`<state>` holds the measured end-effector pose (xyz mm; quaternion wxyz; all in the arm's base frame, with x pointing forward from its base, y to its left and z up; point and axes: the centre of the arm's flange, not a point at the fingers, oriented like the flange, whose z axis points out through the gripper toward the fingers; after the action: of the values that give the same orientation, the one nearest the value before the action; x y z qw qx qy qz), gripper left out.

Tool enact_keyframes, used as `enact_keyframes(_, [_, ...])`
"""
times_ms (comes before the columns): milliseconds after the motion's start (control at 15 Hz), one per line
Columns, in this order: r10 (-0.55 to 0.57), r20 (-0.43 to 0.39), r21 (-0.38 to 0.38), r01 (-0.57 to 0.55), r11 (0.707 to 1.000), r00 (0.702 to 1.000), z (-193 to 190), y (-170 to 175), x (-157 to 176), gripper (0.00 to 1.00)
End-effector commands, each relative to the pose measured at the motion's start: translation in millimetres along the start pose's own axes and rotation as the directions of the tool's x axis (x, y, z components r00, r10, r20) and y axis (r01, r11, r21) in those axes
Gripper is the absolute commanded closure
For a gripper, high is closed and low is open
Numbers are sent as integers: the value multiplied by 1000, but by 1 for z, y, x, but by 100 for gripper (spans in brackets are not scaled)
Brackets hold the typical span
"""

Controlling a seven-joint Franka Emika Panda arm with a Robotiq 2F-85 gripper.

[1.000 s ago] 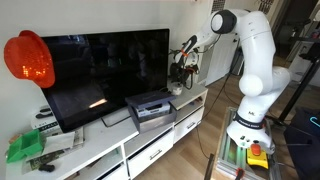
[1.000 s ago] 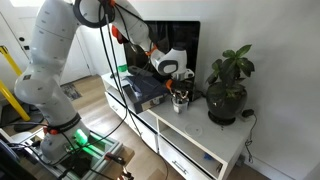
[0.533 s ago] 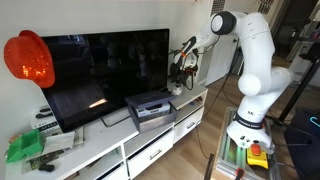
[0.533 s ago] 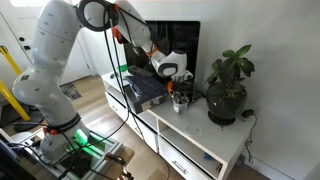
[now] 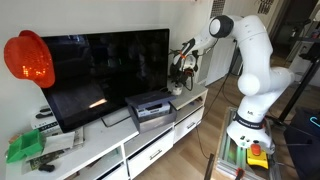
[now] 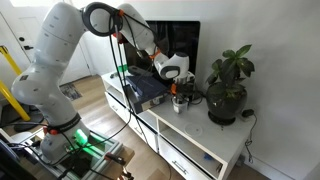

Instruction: Take the lid off of the cup then take the glasses and place the lid back on the cup

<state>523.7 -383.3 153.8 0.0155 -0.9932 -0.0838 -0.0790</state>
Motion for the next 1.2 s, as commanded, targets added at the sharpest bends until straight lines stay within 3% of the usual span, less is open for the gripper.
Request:
enact_keyframes(0, [-21,-52,-1,21,1000,998,11,6,5,49])
enact_keyframes(733, [-119,-105,-13,118,993,987,24,-9,19,53])
enact_keyframes(1133, [-141,-101,-8,141,990,985,26,-10,18,65])
